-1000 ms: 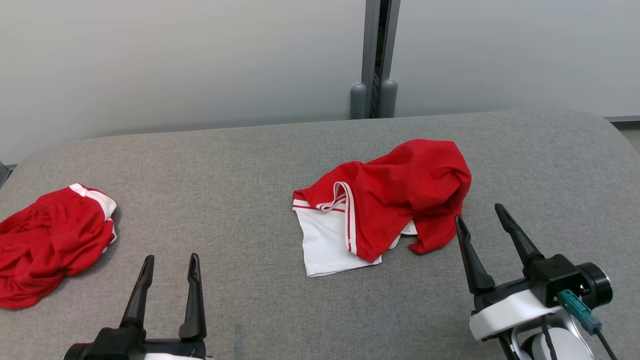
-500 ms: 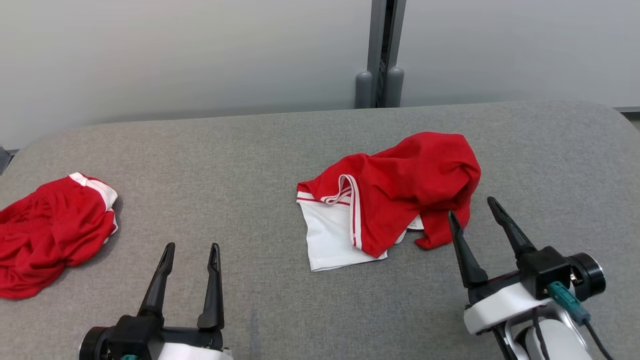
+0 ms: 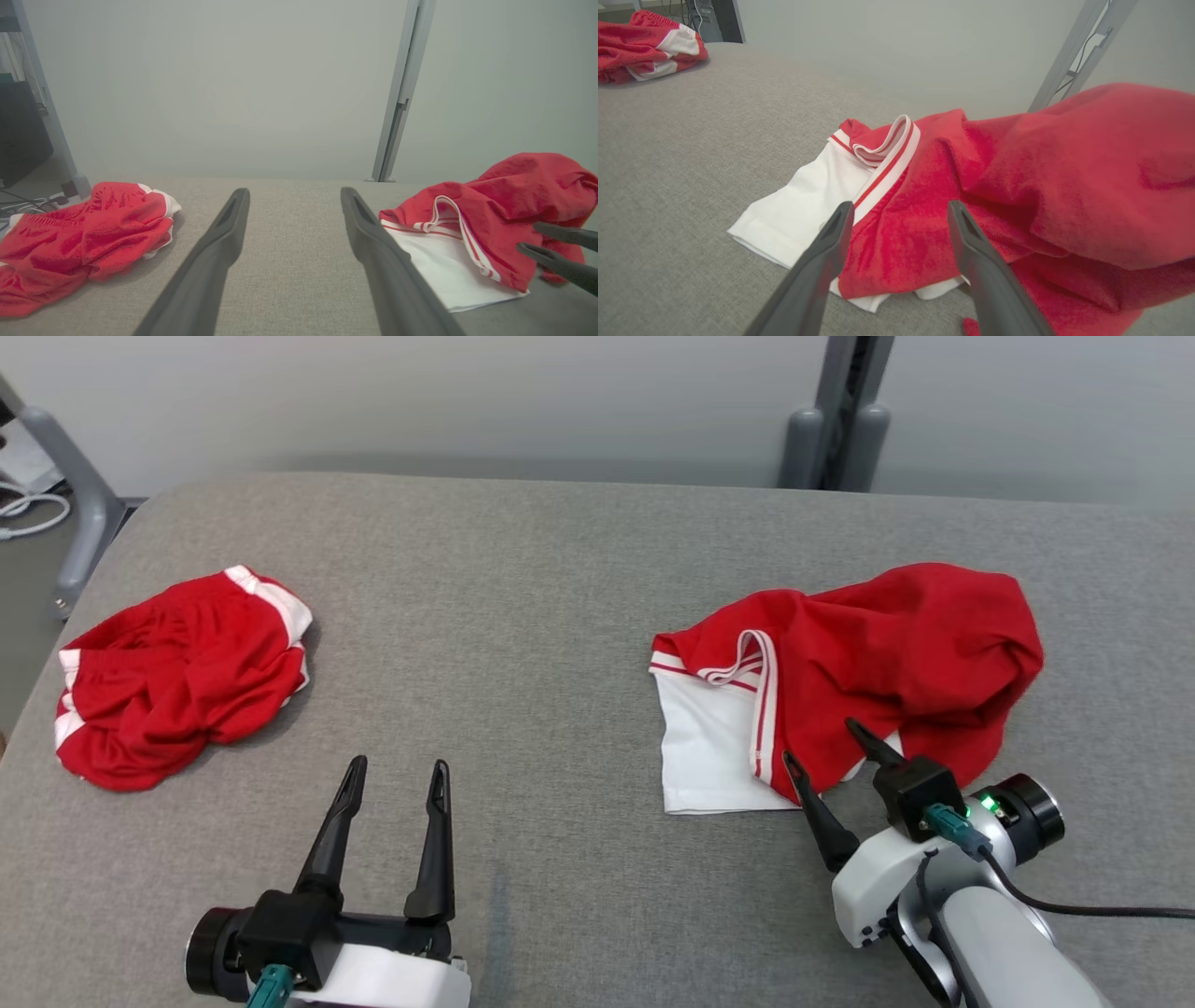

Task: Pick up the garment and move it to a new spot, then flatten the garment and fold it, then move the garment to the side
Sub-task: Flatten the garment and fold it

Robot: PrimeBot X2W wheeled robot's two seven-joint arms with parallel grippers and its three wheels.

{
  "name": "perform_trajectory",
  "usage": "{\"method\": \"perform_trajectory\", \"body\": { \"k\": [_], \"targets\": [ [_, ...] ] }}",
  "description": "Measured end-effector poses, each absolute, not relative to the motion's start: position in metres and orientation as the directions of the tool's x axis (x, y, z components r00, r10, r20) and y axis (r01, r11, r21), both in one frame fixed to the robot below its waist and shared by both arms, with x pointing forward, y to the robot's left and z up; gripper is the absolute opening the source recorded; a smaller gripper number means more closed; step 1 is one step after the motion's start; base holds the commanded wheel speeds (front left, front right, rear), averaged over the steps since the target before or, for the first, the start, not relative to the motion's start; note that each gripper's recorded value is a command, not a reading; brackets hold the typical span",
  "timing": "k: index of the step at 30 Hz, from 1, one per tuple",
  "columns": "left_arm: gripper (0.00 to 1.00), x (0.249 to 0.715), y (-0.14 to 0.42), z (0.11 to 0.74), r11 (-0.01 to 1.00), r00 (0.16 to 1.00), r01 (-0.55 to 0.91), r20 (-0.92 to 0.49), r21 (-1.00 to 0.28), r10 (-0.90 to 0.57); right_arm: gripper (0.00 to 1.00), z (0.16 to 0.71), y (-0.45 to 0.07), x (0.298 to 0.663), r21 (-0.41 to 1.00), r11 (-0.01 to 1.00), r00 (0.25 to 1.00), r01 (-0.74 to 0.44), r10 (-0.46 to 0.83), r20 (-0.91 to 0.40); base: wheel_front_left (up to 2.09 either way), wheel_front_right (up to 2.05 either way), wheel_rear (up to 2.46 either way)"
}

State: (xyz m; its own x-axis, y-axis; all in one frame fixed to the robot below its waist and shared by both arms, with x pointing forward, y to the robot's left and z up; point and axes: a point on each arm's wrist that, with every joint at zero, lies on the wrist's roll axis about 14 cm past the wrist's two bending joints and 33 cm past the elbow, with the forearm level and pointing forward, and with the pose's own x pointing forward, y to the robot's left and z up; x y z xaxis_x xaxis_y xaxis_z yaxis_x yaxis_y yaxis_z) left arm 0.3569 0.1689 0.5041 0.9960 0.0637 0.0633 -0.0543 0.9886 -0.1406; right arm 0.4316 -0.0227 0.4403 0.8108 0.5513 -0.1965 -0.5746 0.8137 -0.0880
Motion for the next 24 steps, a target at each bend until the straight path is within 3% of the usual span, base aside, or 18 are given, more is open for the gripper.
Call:
{"method": "perform_trajectory", "body": {
  "k": [6,12,13,14,15,24],
  "targets": [
    [1.00,0.350,0.181,0.497,0.984,0.993,-0.106,0.035,-0.141,0.112,1.00,0.408,0.000,0.429,-0.069,0.756,0.736,-0.651,0.606,-0.302,0.00,0.00,0.00],
    [1.00,0.347,0.185,0.493,0.982,0.991,-0.125,0.020,-0.142,0.129,1.00,0.390,-0.001,0.431,-0.041,0.760,0.717,-0.648,0.592,-0.368,0.00,0.00,0.00],
    [1.00,0.347,0.185,0.493,0.982,0.991,-0.125,0.020,-0.142,0.129,0.54,0.387,-0.002,0.430,-0.031,0.766,0.716,-0.642,0.586,-0.379,0.00,0.00,0.00],
    [1.00,0.348,0.185,0.493,0.982,0.991,-0.125,0.020,-0.141,0.129,0.23,0.386,-0.003,0.431,-0.026,0.771,0.718,-0.637,0.581,-0.382,0.00,0.00,0.00],
    [1.00,0.348,0.185,0.493,0.982,0.991,-0.125,0.020,-0.141,0.129,0.00,0.387,-0.004,0.432,-0.025,0.773,0.722,-0.634,0.579,-0.380,0.00,0.00,0.00],
    [1.00,0.350,0.181,0.495,0.984,0.993,-0.107,0.030,-0.141,0.112,0.00,0.414,0.008,0.440,0.046,0.795,0.758,-0.605,0.592,-0.271,0.00,0.00,0.00]
  ]
}}
